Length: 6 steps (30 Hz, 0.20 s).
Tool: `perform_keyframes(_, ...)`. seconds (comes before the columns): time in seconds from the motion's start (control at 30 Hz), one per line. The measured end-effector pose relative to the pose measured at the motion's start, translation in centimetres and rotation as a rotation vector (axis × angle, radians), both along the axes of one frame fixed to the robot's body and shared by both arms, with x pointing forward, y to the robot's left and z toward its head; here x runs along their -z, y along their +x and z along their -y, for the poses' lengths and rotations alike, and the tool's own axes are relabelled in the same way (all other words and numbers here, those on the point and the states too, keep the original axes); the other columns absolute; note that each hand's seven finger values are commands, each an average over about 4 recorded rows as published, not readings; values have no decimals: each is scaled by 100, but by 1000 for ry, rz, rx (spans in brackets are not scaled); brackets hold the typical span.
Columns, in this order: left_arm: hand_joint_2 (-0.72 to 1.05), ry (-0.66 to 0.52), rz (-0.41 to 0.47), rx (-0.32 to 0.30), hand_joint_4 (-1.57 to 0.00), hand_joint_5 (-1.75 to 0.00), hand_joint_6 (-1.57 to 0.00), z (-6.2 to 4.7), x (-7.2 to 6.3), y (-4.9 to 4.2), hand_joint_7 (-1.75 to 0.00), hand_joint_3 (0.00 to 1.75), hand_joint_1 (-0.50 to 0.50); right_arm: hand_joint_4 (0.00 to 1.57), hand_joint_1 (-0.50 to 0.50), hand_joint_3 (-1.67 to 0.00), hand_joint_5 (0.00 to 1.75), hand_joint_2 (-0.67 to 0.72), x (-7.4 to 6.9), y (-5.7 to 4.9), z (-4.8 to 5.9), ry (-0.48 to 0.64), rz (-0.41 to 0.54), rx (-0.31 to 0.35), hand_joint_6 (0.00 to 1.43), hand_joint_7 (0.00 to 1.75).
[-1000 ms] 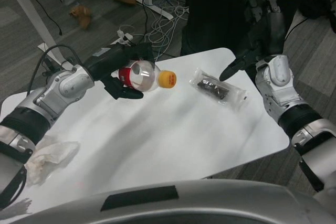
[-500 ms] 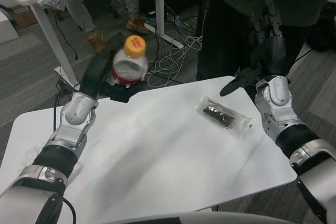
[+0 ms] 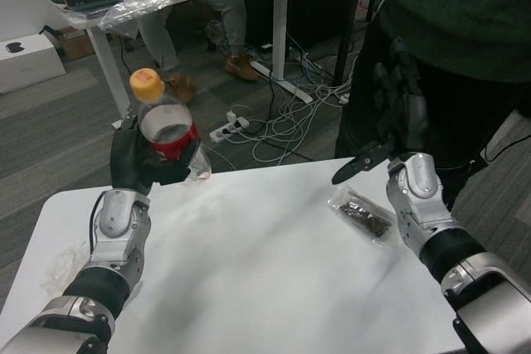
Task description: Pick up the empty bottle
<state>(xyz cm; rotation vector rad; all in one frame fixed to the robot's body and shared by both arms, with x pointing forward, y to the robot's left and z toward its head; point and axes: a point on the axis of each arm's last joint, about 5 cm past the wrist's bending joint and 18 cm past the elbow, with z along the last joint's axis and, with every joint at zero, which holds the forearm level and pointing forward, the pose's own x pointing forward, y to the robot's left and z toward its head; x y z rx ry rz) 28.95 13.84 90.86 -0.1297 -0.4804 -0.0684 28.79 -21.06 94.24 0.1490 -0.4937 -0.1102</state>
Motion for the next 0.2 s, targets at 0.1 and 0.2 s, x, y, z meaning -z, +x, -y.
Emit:
perform_keyframes(0.1,69,1,-4,-7,-157,-175,-157,-30,9,-5,-175,113,-50,0,-46,0,0,66,3,0,-12,-5,0,-3,0,0)
perform_keyframes(0.2,69,2,-5,-14,-157,-175,-157,-57,11,-6,-175,116,-50,0,-46,0,0,66,8,1,-27,-6,0,-8,0,0)
